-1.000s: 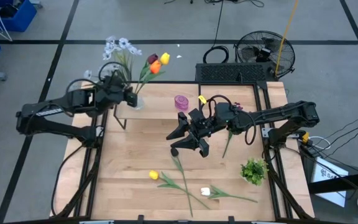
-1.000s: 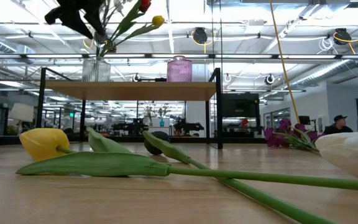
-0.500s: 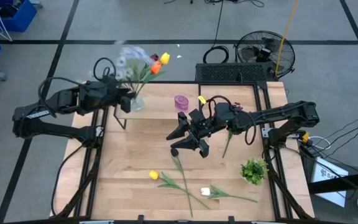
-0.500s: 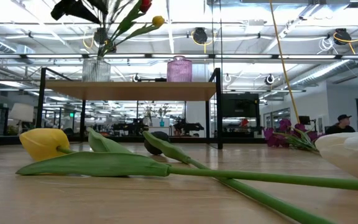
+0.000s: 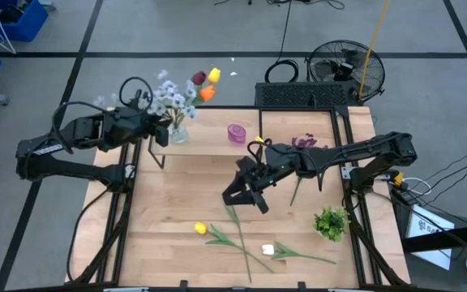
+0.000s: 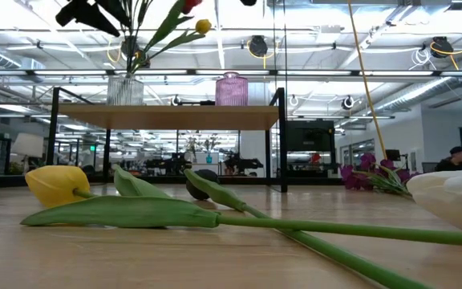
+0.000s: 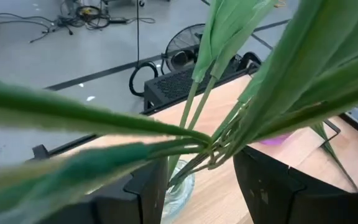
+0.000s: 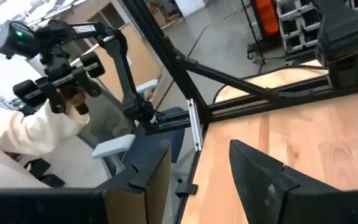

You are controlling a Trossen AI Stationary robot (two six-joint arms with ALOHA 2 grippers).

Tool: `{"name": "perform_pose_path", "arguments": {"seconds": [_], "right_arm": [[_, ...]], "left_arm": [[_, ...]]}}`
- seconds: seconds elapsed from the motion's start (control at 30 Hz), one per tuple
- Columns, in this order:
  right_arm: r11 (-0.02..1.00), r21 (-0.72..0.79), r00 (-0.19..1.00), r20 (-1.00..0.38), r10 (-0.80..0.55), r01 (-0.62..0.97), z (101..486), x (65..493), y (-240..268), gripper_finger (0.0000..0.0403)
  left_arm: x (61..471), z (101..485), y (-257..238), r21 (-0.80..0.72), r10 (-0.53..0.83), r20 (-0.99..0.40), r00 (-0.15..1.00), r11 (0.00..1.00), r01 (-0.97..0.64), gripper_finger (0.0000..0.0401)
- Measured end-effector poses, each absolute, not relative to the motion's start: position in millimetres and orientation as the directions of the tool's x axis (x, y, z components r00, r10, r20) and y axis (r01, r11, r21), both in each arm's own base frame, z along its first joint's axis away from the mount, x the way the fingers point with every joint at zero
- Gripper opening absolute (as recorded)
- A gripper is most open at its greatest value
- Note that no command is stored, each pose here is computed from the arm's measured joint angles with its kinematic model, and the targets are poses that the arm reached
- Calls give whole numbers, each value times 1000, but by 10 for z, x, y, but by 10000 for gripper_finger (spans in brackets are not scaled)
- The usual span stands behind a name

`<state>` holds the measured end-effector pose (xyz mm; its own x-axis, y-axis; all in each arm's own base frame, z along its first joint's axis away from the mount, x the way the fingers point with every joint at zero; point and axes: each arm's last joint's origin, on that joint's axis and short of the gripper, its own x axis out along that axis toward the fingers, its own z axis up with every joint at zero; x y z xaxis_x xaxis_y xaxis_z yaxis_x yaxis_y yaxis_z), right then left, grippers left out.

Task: Pick and place flowers into a vace then onto a shelf
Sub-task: Put the violet flowers into the violet vase on the shelf

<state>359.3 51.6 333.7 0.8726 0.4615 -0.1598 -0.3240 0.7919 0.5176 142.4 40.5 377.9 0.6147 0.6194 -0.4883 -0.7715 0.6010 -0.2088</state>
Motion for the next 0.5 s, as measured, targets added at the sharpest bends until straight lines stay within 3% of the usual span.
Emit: {"name": "perform_pose_path", "arguments": {"seconds": [0.33,0.5], "right_arm": [[794,589,798,-403,449,-150,3091,3516,502,155],[794,596,782,-434,447,-122,3059,3500,501,155]], "left_arm": [[1406,3787,364,-267,505,-512,695,675,-688,186],[1302,3769,331,-285,457,-549,700,685,-670,186]]}}
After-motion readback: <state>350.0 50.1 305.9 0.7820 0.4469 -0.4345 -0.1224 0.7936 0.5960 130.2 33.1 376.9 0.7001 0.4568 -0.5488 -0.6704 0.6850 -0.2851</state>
